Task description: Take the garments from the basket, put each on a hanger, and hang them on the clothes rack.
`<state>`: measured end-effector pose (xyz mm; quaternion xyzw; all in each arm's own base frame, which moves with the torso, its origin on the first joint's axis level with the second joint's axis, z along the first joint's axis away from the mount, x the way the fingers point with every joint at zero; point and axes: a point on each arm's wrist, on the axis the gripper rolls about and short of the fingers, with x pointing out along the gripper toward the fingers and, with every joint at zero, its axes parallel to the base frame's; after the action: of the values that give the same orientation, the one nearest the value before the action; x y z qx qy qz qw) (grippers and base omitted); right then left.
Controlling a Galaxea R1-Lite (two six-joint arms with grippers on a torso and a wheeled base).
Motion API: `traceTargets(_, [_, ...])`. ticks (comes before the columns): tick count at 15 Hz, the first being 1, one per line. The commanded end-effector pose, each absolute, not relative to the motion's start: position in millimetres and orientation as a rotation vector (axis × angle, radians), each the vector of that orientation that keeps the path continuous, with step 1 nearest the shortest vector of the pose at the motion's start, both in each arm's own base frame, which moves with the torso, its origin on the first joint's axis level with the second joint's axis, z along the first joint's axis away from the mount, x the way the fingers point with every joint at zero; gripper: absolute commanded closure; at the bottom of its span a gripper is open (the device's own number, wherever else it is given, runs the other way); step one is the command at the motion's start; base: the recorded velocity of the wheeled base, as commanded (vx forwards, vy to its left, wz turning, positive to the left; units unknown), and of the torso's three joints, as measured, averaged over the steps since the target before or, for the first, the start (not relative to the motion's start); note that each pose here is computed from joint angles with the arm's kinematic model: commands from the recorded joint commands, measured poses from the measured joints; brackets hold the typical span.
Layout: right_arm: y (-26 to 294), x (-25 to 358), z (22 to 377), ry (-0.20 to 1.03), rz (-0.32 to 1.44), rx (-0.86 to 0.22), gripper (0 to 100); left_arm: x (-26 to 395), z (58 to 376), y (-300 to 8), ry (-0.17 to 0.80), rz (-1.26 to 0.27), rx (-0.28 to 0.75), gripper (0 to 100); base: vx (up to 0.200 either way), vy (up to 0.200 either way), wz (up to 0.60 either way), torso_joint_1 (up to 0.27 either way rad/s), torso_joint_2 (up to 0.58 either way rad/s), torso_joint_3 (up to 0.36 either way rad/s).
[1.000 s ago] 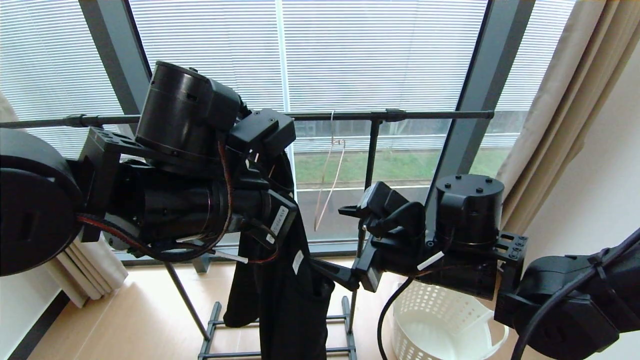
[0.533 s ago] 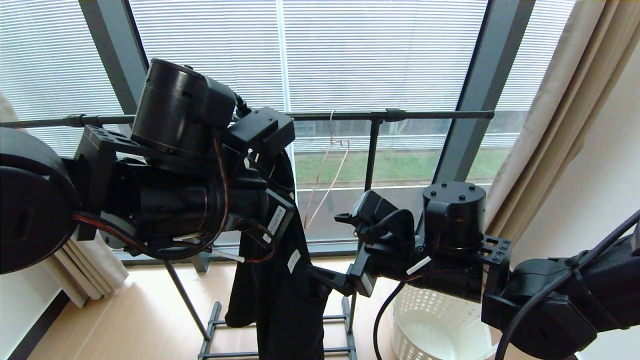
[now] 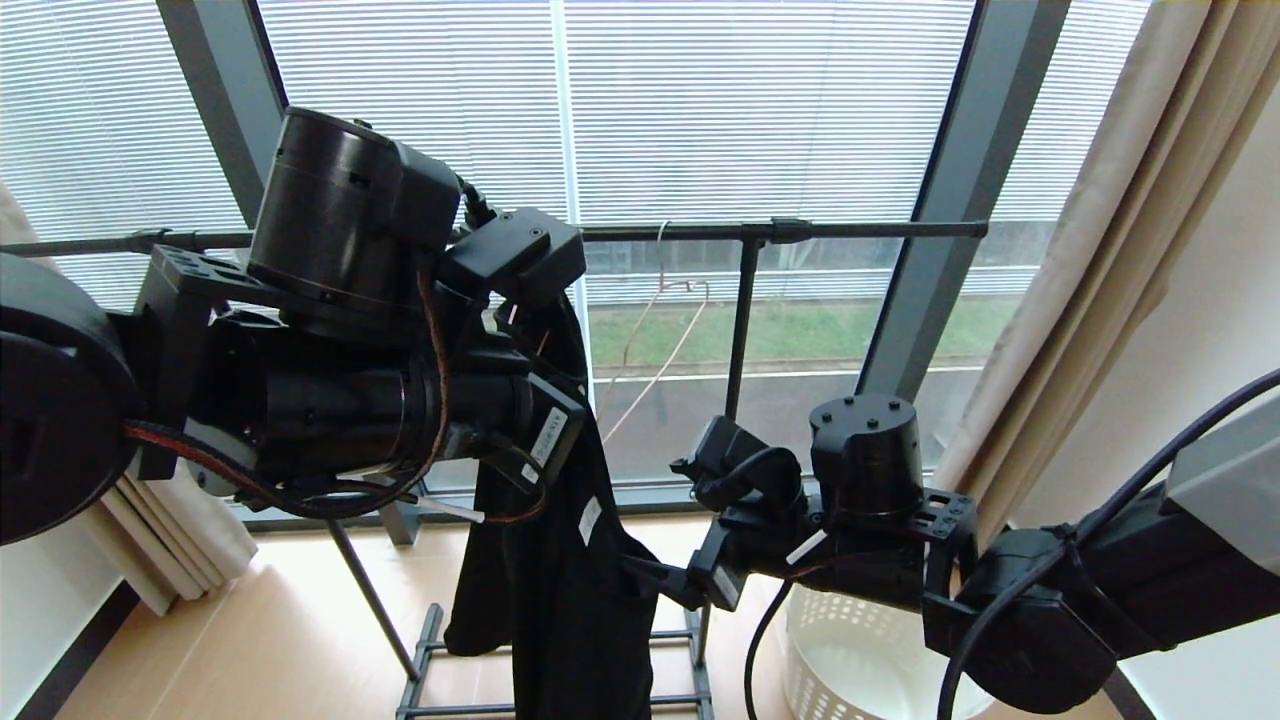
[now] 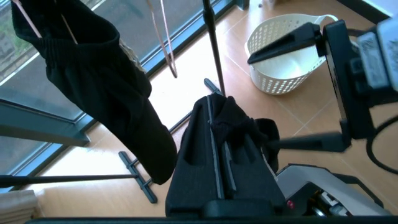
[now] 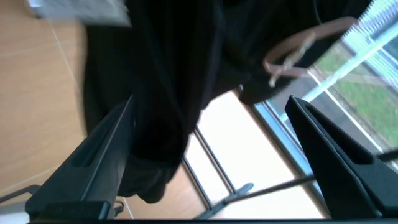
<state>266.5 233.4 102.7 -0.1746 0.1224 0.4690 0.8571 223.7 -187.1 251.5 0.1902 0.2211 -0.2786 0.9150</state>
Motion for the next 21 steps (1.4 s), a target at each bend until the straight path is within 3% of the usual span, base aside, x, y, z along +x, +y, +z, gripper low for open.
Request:
traceTargets(1, [234.8,268.2,96.9,0.271,0.987,-0.372,0,223.2,252.2,-187.0,0.453,-0.574,0.390,100,0.000,0.000,0.00,0.000,0.00,0.000])
traceTargets(11, [264.8,276.5,84.3,0.253,0.959,-0.426,0,221.3,253.6,-186.0,0.448,-0.576,0.389,100,0.000,0.000,0.00,0.000,0.00,0.000])
traceTargets(21, [258.8,289.3,98.2,0.217,0.815,-0.408,0,216.4,248.5,-181.3,0.465,-0.574,0.394,100,0.000,0.000,0.00,0.000,0.00,0.000])
